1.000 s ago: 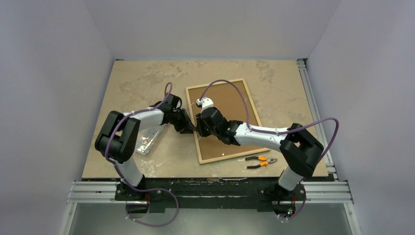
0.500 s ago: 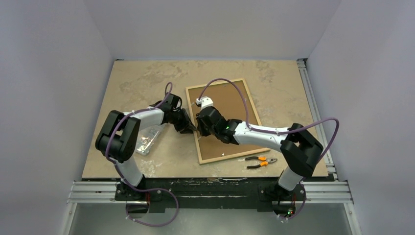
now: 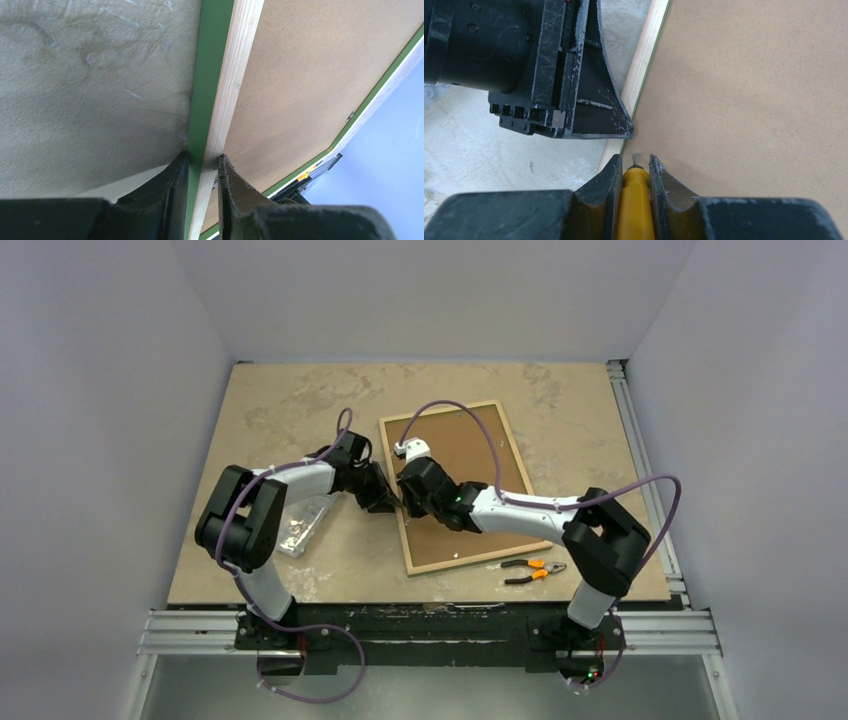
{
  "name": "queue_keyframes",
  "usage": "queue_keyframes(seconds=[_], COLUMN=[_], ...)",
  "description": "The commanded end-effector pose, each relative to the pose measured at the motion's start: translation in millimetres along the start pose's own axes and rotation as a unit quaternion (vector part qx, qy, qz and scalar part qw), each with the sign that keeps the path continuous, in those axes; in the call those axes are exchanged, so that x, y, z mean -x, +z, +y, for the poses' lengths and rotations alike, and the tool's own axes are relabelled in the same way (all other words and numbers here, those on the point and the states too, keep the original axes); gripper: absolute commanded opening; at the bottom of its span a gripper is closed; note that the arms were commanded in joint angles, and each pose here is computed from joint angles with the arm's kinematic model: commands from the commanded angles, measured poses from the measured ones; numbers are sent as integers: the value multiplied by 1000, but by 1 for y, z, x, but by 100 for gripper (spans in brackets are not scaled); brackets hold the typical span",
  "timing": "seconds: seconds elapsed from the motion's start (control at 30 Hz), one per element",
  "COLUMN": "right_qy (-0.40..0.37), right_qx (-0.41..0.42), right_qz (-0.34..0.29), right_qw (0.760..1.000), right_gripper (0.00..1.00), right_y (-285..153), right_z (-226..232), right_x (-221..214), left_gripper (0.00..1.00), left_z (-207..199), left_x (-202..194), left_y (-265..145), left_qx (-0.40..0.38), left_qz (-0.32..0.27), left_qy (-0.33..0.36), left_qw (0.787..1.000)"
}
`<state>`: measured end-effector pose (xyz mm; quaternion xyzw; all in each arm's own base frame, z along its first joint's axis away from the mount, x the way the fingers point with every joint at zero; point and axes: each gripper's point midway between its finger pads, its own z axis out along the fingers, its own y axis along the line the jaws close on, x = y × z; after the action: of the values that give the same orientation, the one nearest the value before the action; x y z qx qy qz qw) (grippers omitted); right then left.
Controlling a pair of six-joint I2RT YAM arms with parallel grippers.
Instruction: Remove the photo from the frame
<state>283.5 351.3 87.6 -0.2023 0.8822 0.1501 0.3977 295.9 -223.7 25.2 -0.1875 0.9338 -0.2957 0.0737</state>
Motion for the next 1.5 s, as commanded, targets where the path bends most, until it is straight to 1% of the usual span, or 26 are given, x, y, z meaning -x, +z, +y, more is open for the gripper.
queue_keyframes(seconds=[0.0, 0.07, 0.2, 0.33, 0.7, 1.0, 1.23, 1.47], right_qy=[-16, -20, -48, -74, -110, -128, -151, -157], right_qx=[27, 25, 53, 31, 14, -3, -52, -110], right_qz=[-1, 4, 13, 28, 76, 92, 133, 129], right_qw=[1000, 999, 997, 996, 991, 988, 978, 973], right_gripper=[0, 0, 0, 0, 0, 0, 0, 0], right_y=[-10, -12, -15, -16, -22, -30, -26, -34], right_z=[9, 7, 16, 11, 14, 13, -1, -20], right_x=[-6, -9, -17, -24, -51, -54, -63, -56], left_gripper=[0, 0, 0, 0, 0, 0, 0, 0], left_z=[33, 33, 33, 34, 35, 35, 36, 37], left_x=[0, 0, 1, 0, 0, 0, -1, -1], left_y=[12, 13, 13, 15, 17, 17, 17, 17], left_qx=[62, 62, 61, 62, 63, 64, 64, 64], left_qz=[-8, -7, -7, -6, -3, -3, -2, -3], left_qy=[-4, -4, -5, -5, -7, -7, -8, -7], left_qw=[998, 998, 998, 998, 998, 998, 998, 998])
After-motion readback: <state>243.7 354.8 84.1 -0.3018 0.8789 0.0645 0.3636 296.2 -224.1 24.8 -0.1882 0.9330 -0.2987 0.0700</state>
